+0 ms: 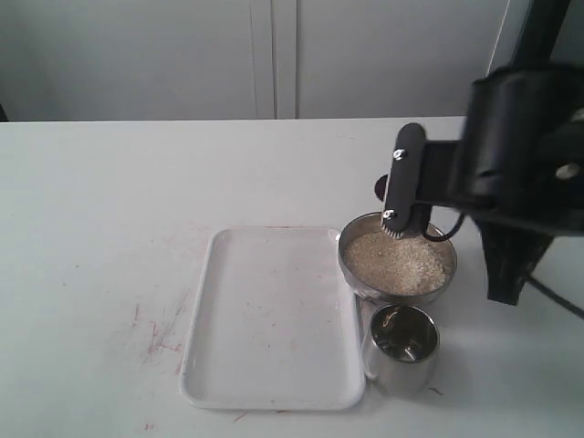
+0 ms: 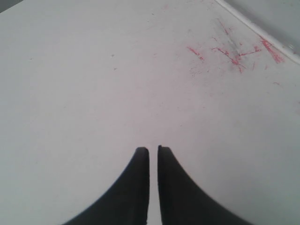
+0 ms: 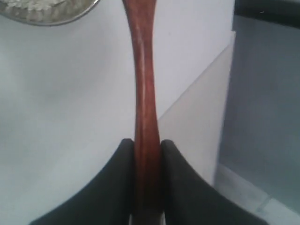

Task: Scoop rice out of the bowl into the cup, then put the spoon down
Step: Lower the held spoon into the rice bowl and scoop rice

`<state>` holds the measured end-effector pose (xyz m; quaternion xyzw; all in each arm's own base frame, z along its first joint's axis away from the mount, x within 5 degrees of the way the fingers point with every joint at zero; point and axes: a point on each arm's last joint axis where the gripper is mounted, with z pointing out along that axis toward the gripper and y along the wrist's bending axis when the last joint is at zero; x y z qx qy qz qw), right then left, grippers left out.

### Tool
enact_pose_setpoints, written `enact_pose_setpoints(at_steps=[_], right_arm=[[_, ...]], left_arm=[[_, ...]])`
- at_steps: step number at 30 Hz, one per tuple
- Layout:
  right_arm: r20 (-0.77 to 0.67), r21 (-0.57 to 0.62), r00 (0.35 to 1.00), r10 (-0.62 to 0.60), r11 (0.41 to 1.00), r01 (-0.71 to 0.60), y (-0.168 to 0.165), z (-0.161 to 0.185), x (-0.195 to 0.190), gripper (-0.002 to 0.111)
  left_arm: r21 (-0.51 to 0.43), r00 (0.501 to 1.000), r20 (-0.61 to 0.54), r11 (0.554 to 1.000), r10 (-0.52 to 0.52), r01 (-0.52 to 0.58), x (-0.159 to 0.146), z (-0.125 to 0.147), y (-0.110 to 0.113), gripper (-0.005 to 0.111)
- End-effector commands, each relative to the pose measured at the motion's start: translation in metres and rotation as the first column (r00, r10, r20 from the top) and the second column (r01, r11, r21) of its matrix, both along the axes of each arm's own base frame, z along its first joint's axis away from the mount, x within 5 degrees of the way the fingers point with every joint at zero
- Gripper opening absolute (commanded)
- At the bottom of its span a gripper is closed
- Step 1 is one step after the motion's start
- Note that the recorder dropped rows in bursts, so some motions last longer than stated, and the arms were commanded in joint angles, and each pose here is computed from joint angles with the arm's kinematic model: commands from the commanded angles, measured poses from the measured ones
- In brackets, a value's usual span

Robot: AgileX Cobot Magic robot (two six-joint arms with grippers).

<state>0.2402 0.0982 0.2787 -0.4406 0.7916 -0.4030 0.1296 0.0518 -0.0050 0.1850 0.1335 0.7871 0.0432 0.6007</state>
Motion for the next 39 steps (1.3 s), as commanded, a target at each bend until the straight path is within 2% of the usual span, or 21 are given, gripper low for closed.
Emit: enact_pose_setpoints(at_steps=[1,7,16,30,39], right_arm=[[0.058,-0.191,0.997,0.057,0.981,-0.045,0.008,-0.015,0.025,0.0],[0.036,-0.193,0.999,0.025,0.981,-0.018,0.012,-0.032,0.031,0.0],[-0.017,-0.195,0.992,-0.126,0.973,0.12,-0.02,-0.056,0.035,0.0],[-0.072,-0.18,0.992,-0.107,0.979,0.093,-0.01,-0.093,0.047,0.0],[-0.041,-0.17,0.996,-0.08,0.983,0.072,-0.008,-0.098,0.052,0.0]], left_arm=[[-0.004,0.998,-0.059,1.0,-0.006,0.006,-0.001,-0.007,0.0,0.014],[-0.004,0.998,-0.059,1.0,-0.006,0.006,-0.001,-0.007,0.0,0.014],[-0.004,0.998,-0.059,1.0,-0.006,0.006,-0.001,-0.007,0.0,0.014],[-0.004,0.998,-0.059,1.0,-0.006,0.006,-0.001,-0.007,0.0,0.014],[-0.004,0.998,-0.059,1.0,-0.006,0.006,-0.001,-0.007,0.0,0.014]])
